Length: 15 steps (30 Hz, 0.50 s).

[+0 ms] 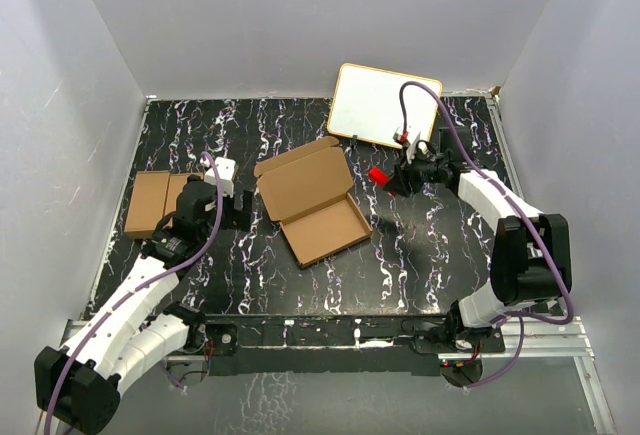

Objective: Fold the paper box

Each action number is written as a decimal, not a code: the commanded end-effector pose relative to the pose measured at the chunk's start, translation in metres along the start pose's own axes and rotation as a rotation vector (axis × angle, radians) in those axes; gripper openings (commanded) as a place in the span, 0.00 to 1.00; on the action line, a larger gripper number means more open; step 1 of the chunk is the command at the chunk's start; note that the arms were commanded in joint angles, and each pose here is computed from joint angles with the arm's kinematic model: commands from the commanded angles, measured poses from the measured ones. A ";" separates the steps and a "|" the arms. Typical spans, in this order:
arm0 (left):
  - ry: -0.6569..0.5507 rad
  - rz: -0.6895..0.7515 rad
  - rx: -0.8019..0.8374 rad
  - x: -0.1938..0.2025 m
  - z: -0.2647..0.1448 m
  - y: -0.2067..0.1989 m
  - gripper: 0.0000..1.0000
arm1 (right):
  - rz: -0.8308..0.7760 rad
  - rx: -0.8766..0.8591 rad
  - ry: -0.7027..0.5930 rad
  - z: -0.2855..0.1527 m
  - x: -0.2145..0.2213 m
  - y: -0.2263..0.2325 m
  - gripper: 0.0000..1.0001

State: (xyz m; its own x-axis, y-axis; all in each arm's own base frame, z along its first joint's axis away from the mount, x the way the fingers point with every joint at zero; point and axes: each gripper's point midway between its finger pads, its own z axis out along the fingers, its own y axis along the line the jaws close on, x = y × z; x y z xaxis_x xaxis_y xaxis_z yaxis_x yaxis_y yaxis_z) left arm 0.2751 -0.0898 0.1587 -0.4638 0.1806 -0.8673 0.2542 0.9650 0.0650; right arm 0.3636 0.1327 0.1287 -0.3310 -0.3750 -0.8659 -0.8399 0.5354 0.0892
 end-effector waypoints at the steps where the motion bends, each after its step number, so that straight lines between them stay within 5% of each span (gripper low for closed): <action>1: -0.032 -0.002 -0.018 -0.012 -0.004 0.005 0.97 | -0.061 -0.122 -0.174 -0.005 -0.038 0.026 0.08; 15: -0.021 0.002 -0.024 -0.009 -0.002 0.005 0.97 | -0.113 -0.295 -0.136 0.036 -0.024 0.088 0.08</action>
State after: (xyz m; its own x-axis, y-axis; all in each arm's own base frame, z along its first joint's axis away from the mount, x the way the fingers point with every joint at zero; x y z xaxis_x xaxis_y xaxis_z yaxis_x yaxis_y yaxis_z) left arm 0.2755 -0.0889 0.1583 -0.4652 0.1813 -0.8664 0.2495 0.9660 0.0682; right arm 0.3130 0.1969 0.1306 -0.2828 -0.3123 -0.9069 -0.9308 0.3176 0.1809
